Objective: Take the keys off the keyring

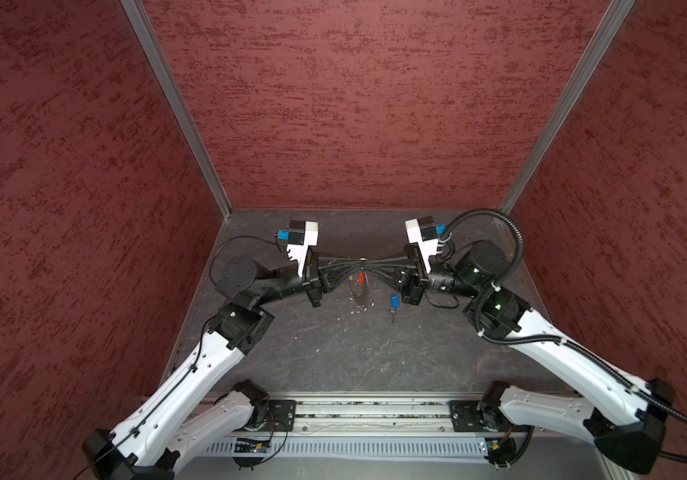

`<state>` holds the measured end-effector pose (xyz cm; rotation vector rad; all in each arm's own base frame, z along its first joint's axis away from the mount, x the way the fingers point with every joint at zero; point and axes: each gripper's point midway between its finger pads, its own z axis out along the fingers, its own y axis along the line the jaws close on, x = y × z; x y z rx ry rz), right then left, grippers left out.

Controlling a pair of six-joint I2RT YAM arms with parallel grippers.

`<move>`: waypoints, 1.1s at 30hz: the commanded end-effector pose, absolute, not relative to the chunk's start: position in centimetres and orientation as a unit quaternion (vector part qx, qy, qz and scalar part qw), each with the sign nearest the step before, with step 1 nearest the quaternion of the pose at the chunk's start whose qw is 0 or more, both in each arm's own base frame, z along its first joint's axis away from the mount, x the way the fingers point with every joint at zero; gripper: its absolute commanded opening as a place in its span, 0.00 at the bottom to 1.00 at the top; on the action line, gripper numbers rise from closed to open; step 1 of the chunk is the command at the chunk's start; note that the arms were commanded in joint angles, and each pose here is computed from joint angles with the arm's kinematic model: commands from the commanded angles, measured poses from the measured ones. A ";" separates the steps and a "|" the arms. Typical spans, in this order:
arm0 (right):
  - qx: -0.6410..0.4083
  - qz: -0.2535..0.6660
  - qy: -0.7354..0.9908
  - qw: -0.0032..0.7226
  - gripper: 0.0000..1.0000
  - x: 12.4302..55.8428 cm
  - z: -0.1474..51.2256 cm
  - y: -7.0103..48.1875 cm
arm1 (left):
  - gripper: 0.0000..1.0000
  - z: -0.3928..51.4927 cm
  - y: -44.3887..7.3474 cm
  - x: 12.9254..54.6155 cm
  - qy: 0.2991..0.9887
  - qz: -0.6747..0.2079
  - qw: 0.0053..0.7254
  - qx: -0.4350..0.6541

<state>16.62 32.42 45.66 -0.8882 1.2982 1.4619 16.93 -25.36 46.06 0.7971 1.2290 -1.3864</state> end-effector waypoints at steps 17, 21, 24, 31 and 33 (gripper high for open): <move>-0.429 0.512 0.601 0.439 0.00 16.1 43.7 31.4 | 0.46 45.0 -24.1 16.9 0.621 -0.556 0.438 0.338; -0.444 0.498 0.613 0.423 0.00 16.2 43.4 31.5 | 0.42 44.5 -24.4 16.6 0.647 -0.547 0.399 0.351; -0.449 0.492 0.617 0.420 0.00 16.2 43.6 31.5 | 0.42 44.3 -24.7 16.4 0.654 -0.551 0.372 0.360; -0.450 0.488 0.617 0.423 0.00 16.3 44.1 31.4 | 0.32 44.1 -25.3 16.2 0.658 -0.556 0.343 0.374; -0.449 0.486 0.618 0.425 0.00 16.4 44.1 31.5 | 0.29 44.0 -25.4 16.2 0.659 -0.557 0.339 0.376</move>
